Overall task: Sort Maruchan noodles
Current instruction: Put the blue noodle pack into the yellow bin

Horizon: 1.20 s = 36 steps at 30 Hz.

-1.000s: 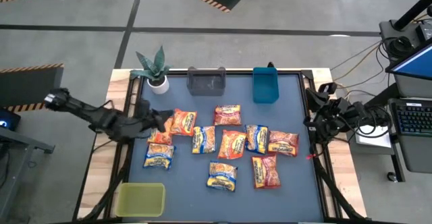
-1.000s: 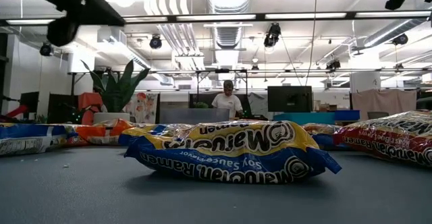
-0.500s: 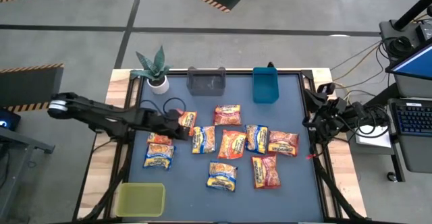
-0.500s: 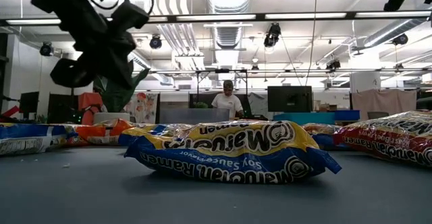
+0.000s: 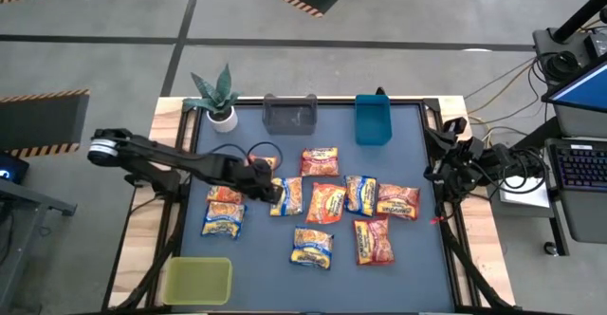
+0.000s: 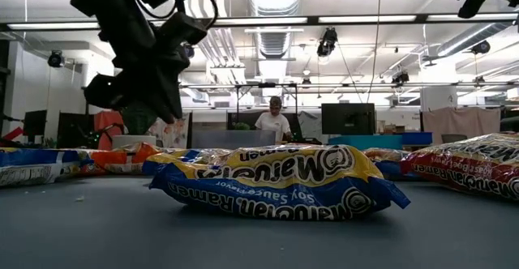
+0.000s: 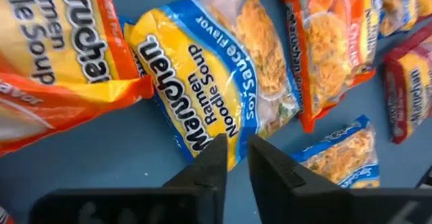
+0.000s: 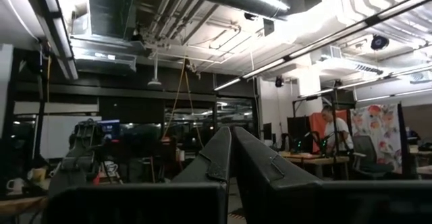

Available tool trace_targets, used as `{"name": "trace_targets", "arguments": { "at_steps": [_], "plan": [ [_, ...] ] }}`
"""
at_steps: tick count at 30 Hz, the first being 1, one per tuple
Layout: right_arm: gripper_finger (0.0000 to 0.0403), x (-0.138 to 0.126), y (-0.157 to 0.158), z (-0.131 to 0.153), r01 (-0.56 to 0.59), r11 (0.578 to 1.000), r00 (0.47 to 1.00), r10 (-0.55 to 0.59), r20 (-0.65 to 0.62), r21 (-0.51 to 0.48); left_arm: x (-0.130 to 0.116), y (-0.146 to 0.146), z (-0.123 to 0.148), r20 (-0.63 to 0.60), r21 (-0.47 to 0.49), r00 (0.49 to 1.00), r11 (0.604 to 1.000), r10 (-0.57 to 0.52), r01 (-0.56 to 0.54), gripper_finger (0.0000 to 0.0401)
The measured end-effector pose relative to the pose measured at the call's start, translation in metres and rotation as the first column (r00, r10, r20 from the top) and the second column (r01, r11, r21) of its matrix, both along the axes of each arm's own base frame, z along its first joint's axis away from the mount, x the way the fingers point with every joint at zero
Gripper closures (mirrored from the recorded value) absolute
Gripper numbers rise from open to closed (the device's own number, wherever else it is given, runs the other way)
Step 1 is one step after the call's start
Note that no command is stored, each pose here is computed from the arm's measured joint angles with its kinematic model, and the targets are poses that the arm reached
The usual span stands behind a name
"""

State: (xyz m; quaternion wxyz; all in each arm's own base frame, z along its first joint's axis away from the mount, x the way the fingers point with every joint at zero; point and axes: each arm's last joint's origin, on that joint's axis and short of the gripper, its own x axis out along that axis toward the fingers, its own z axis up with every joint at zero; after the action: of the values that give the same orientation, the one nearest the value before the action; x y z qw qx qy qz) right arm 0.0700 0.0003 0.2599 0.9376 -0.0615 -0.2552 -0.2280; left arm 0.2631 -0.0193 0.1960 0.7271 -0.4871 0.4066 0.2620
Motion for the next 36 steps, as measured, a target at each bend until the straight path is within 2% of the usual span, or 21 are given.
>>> {"name": "trace_targets", "arguments": {
  "at_steps": [10,15,19,22,31,36],
  "plan": [
    [0.0394,0.000,0.000,0.000,-0.013,1.000,1.000,0.013,0.003,0.018,0.005,0.000,-0.023,-0.078,-0.003,0.995,0.998,0.060,-0.060,0.0197],
    [0.0394,0.000,0.000,0.000,-0.012,1.000,1.000,0.012,0.002,0.016,0.014,0.000,-0.032,-0.086,0.010,0.995,0.999,0.042,-0.041,0.0151],
    [0.0394,0.000,0.000,0.000,-0.010,1.000,1.000,0.010,0.001,0.014,0.019,-0.001,-0.038,-0.091,0.016,0.995,0.999,0.030,-0.029,0.0139],
    [0.0394,0.001,0.000,-0.001,-0.006,1.000,1.000,0.007,-0.009,0.007,0.024,-0.001,-0.039,-0.065,0.019,0.998,1.000,0.021,-0.020,0.0138],
    [0.0394,0.001,0.000,-0.002,-0.001,1.000,1.000,0.001,-0.022,-0.004,0.028,-0.001,-0.051,-0.093,0.033,0.995,0.999,0.018,-0.015,0.0138],
    [0.0394,0.001,0.000,-0.002,0.001,1.000,1.000,-0.001,-0.025,-0.008,0.033,-0.002,-0.051,-0.042,0.047,0.999,0.999,0.005,-0.003,0.0145]
  ]
}}
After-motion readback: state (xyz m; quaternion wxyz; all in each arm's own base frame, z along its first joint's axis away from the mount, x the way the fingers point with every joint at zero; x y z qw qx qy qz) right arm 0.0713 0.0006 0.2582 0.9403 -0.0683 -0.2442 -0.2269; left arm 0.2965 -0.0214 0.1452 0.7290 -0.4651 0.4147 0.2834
